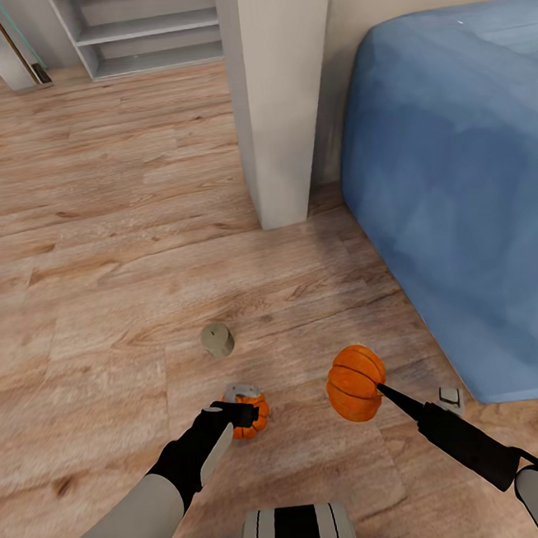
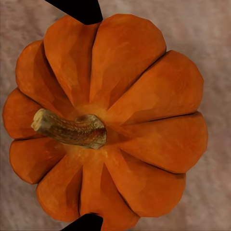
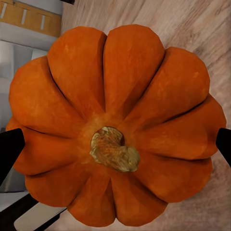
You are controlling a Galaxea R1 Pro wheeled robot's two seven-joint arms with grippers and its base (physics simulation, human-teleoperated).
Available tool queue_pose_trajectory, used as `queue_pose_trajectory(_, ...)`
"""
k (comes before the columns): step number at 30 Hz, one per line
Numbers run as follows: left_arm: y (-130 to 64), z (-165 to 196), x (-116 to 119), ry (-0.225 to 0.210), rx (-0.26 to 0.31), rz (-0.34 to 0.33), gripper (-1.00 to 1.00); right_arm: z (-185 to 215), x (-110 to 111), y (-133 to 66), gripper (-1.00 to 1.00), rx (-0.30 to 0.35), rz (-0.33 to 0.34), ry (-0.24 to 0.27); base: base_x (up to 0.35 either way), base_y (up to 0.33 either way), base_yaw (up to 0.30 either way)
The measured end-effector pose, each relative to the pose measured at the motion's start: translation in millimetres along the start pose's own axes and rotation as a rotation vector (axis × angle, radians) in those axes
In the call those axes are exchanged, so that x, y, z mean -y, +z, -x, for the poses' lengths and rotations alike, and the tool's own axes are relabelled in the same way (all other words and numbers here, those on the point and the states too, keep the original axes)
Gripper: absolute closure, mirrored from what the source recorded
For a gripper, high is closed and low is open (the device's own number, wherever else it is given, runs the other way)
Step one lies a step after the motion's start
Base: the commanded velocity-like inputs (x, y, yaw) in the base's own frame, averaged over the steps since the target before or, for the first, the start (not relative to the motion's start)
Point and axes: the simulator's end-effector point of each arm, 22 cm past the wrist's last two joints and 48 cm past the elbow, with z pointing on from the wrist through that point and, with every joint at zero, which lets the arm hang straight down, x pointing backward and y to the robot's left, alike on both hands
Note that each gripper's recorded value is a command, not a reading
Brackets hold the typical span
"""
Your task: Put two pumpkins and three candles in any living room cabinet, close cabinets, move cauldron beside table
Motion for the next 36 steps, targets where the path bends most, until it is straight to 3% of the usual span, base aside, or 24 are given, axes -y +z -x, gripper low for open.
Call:
queue_pose_trajectory(13, -1.3, -1.3, 3.0, -0.015, -0.008, -0.010, 1.00, 1.0, -1.5, -0.4, 1.00, 0.001, 0.002, -0.003, 0.000, 0.000, 0.000)
queue_pose_trajectory(26, -25.0, 32.7, 2.8, -0.009, 0.064, -0.007, 1.00, 12.5, -24.8, -4.4, 1.00, 0.024, 0.036, -0.036, 0.000, 0.000, 0.000)
queue_pose_trajectory(36, -42.7, 46.4, 3.0, 0.002, 0.073, -0.003, 1.00, 20.8, -42.7, -8.2, 1.00, 0.040, 0.062, -0.062, 0.000, 0.000, 0.000)
